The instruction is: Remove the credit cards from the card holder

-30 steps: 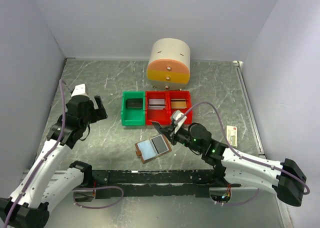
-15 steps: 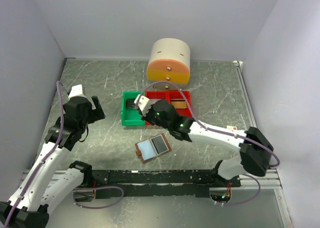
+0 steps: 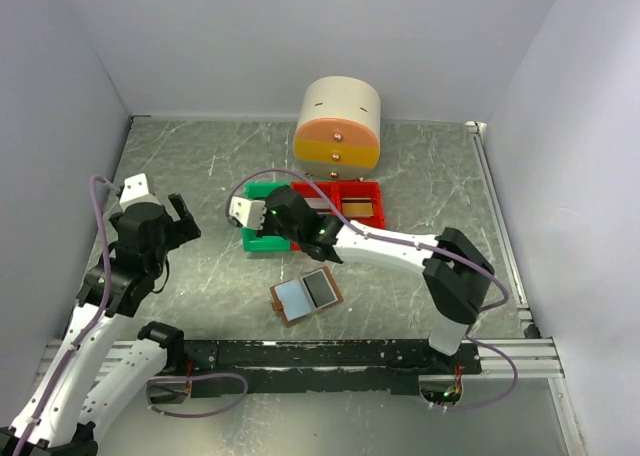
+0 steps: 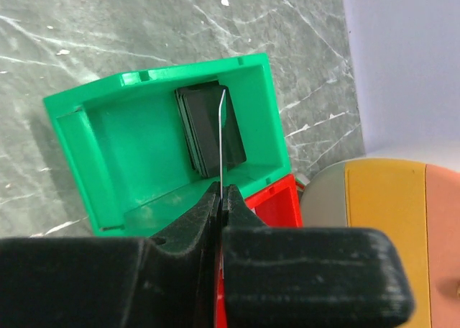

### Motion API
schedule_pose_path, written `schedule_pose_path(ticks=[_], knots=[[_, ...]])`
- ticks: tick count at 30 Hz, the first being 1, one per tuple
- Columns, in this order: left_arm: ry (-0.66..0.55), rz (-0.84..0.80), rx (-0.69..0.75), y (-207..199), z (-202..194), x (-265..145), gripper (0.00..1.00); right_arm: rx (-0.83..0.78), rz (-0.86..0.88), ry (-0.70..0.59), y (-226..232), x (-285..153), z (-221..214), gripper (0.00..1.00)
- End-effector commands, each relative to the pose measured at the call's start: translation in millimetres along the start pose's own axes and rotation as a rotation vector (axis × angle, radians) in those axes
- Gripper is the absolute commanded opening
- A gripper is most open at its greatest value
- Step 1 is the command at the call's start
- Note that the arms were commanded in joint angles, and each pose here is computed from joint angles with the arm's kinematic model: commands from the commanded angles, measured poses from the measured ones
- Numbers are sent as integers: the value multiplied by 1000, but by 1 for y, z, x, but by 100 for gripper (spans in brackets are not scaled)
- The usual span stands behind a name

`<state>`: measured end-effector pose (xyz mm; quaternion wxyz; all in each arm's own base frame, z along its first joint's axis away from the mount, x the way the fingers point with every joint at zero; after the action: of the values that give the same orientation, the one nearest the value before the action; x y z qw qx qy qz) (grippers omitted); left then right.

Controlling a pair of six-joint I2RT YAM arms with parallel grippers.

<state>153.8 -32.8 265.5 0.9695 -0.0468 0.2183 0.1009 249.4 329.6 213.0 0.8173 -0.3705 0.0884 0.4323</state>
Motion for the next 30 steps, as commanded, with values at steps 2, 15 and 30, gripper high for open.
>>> schedule_pose_path(ticks=[2, 15, 30], knots=[[-34, 54, -30, 7, 5, -7, 100, -83, -48, 65, -3, 23, -1, 0], [-47, 37, -28, 7, 6, -8, 100, -108, -67, 113, -9, 64, -15, 0], [-51, 16, -22, 6, 6, -9, 100, -156, -61, 220, -6, 107, -42, 0]])
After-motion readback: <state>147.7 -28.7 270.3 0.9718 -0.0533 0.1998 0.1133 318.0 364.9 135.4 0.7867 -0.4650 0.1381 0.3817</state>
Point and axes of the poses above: each gripper's point midway between its finger pads, its own x axis out along the fingers, its own y axis along the line the jaws close on, z = x × y, the point moved 10 cm from there along -x, back along the fingers, and after that the axes turned 9 degrees about x, right-handed, at the moved point
